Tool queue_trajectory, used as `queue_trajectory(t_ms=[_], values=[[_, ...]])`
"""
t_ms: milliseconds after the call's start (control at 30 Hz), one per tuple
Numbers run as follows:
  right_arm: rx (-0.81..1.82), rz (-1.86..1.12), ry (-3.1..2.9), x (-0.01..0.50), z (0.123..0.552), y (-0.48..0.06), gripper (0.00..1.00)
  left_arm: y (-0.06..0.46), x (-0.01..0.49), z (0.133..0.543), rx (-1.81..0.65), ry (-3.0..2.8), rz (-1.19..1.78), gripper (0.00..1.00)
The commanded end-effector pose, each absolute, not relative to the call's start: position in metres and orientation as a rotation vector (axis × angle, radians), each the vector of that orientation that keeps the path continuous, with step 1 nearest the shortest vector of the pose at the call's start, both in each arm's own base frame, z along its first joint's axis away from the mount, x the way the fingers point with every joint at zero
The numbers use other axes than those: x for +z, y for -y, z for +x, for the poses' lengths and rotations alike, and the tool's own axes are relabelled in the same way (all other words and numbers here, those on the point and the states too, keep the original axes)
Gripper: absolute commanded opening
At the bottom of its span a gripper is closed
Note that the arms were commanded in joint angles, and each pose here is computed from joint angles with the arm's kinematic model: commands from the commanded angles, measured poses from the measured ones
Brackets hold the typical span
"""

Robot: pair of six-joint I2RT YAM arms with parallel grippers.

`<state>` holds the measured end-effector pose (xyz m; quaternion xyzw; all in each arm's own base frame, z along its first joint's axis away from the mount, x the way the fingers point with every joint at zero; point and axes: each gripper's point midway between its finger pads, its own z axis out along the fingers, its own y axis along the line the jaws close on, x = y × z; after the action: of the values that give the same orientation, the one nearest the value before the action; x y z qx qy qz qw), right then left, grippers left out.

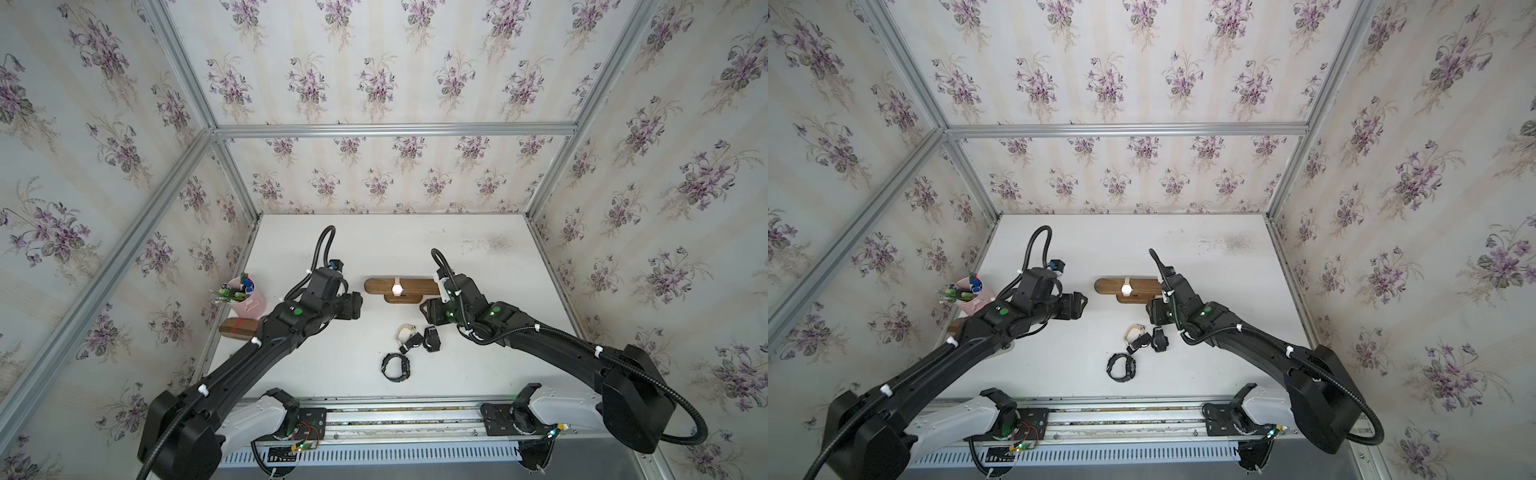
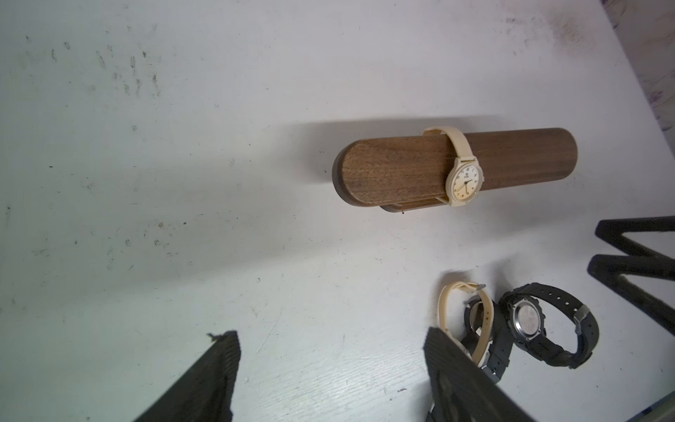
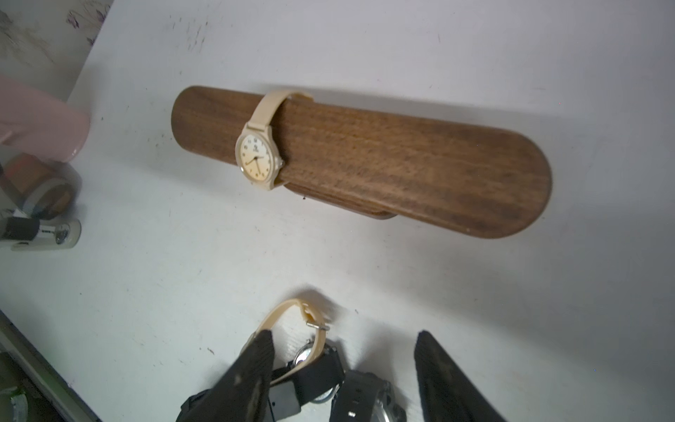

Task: Place watch on stand
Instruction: Pick up the watch at the center of the board.

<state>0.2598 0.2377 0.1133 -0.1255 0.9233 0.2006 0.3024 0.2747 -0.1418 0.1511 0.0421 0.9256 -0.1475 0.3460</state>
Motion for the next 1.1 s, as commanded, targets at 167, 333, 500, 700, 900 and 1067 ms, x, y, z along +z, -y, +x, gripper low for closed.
queue_trajectory(t_ms=[167,333,500,700,900,1067], values=[[0.430,-0.363,-2.531,0.093,0.237,-0.241,0.58,0.108,0.160,0.269,-0.456,-2.199,-0.144,0.99],[0.386,-0.413,-2.519,0.102,0.236,-0.258,0.56,0.097,0.153,0.266,-0.417,-2.210,-0.192,0.99],[0.421,-0.475,-2.542,0.102,0.226,-0.296,0.53,0.091,0.147,0.263,-0.378,-2.220,-0.201,0.99],[0.436,-0.554,-2.627,0.075,0.212,-0.335,0.42,0.083,0.145,0.257,-0.346,-2.195,-0.199,0.99],[0.401,-0.591,-2.703,0.055,0.206,-0.341,0.32,0.077,0.142,0.253,-0.311,-2.193,-0.184,0.99],[0.368,-0.611,-2.752,0.040,0.201,-0.343,0.24,0.075,0.139,0.253,-0.294,-2.195,-0.177,0.99]])
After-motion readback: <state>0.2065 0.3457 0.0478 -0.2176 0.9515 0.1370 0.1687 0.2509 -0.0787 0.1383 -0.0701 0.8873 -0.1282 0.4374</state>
